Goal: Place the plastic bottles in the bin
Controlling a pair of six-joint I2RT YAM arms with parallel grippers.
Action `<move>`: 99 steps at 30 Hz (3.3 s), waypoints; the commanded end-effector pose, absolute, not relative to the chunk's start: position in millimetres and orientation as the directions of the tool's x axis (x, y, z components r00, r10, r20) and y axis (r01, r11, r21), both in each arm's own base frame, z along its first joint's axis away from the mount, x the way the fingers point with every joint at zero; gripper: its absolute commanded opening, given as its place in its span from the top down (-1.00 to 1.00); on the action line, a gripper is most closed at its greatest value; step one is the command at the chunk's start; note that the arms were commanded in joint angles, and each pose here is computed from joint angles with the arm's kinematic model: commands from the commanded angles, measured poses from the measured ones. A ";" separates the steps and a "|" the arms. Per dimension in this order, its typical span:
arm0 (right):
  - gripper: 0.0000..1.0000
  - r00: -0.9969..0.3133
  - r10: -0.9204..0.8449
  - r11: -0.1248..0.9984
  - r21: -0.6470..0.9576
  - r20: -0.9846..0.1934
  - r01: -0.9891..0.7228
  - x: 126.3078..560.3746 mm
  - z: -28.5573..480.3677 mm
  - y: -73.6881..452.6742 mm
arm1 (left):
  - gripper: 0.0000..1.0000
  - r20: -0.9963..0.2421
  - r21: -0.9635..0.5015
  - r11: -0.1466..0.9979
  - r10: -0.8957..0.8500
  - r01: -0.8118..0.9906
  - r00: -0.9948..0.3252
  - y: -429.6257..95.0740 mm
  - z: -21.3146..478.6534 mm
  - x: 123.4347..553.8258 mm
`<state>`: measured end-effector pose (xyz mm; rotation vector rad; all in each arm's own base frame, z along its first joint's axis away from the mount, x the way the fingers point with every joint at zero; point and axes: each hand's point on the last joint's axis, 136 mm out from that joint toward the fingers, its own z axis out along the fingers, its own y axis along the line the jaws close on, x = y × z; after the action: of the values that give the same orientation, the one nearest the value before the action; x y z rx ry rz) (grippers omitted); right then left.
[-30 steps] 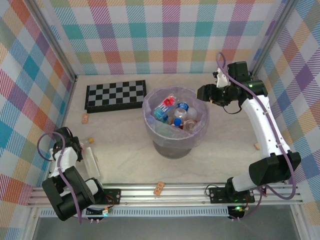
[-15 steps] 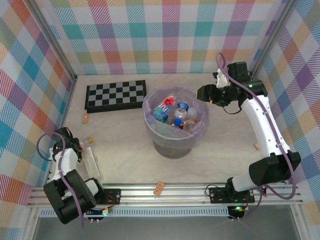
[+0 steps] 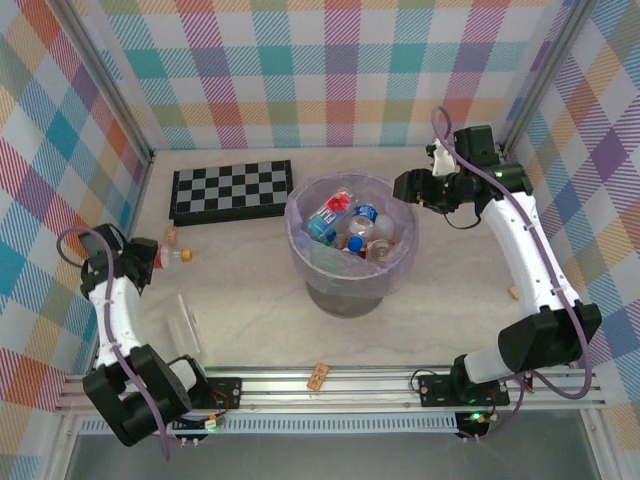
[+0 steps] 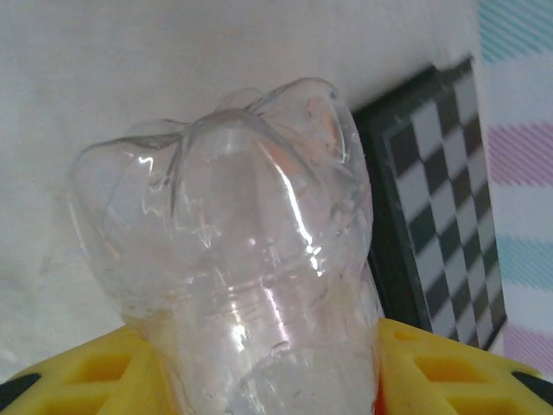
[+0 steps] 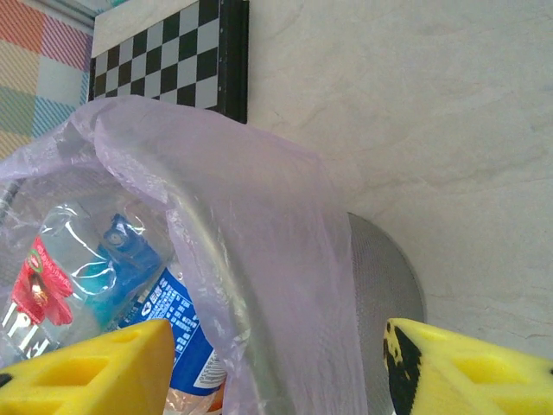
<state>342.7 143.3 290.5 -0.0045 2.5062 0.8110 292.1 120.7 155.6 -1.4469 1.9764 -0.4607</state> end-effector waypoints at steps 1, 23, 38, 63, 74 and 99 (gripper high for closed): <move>-0.31 -0.825 0.193 0.821 0.548 -0.532 -0.161 342.6 309.0 137.7 | 0.30 -0.272 -0.590 0.570 -0.807 -0.572 -0.524 75.7 163.1 302.4; -0.32 -0.824 0.190 0.839 0.524 -0.534 -0.146 339.7 307.2 128.3 | 0.94 -0.263 -0.621 0.765 -0.412 -0.174 -0.873 -54.1 231.1 371.6; -0.33 -0.801 0.241 0.849 0.520 -0.548 -0.100 337.7 308.6 119.7 | 1.00 -0.597 -0.656 0.715 -0.298 0.240 -0.745 -138.9 398.7 353.5; -0.36 -0.749 0.426 0.791 0.611 -0.508 0.036 332.6 300.1 69.0 | 1.00 -0.593 -0.552 0.640 0.149 0.534 -0.792 -383.3 365.2 305.6; -0.36 -0.752 0.422 0.790 0.612 -0.506 0.031 336.7 298.9 69.5 | 0.94 -0.510 -0.496 0.698 0.247 0.516 -0.824 -392.9 314.4 293.0; -0.30 -0.772 0.071 0.824 0.474 -0.632 -0.312 299.6 374.6 168.9 | -0.67 -0.728 -0.457 0.718 0.037 0.525 -0.684 -326.5 420.9 298.8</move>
<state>302.8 164.1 388.2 -0.1423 2.2739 0.8000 294.5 -362.4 387.6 0.5376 2.2785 -0.9121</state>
